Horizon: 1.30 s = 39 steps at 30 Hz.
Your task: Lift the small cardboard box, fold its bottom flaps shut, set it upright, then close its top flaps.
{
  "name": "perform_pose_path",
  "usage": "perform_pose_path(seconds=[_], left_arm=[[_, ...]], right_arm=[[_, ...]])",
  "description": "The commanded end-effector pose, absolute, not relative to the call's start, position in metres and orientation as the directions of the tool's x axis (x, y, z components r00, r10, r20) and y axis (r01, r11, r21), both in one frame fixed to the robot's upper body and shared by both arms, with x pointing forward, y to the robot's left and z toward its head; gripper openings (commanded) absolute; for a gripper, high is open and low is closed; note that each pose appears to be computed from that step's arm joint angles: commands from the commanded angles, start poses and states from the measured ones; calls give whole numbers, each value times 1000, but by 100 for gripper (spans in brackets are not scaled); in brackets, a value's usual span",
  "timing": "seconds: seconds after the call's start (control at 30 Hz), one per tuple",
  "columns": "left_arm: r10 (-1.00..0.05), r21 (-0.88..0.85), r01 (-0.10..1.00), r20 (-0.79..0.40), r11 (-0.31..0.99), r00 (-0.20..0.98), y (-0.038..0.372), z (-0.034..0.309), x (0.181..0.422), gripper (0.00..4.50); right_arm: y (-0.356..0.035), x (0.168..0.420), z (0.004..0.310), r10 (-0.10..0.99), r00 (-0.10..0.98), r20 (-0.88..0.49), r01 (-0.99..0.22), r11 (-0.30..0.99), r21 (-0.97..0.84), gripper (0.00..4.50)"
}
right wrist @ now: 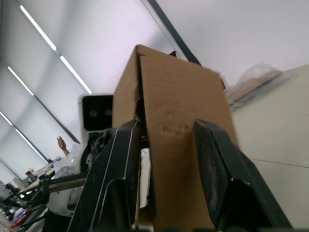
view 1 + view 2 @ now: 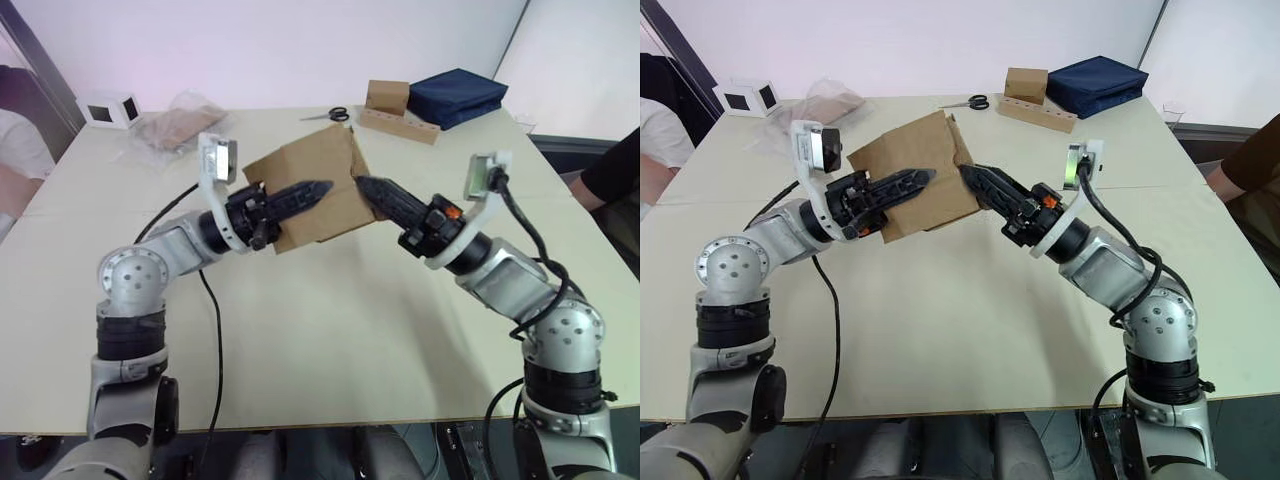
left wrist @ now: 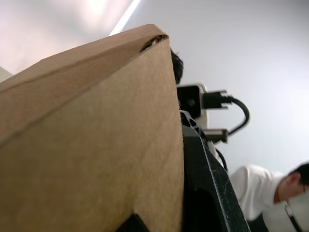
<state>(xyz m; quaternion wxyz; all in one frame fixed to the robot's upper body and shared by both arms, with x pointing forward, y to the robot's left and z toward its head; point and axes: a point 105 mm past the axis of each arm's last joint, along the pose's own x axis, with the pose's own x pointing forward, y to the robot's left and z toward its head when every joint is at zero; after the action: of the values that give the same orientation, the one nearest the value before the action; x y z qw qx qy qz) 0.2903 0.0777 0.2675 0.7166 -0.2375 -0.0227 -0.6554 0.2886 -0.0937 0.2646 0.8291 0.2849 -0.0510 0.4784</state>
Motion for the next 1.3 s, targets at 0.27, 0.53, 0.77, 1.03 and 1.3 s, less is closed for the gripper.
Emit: perform_pose_path(seconds=[0.27,0.53,0.77,1.03,1.3], left_arm=[[-970,-20,999,241,25,29,76,272,282,0],[-974,-28,1000,224,13,19,84,270,284,0],[-977,7,1000,215,15,13,85,272,284,0],[-977,24,999,214,23,18,84,274,285,0],[-975,25,998,216,61,54,85,272,292,0]], right_arm=[[-117,271,267,819,473,325,-864,360,351,172],[-136,264,272,817,471,332,-868,363,339,172],[-157,285,263,754,579,309,-804,464,372,172],[-146,292,251,754,599,267,-790,504,348,109],[-134,291,250,756,632,171,-772,596,219,4]])
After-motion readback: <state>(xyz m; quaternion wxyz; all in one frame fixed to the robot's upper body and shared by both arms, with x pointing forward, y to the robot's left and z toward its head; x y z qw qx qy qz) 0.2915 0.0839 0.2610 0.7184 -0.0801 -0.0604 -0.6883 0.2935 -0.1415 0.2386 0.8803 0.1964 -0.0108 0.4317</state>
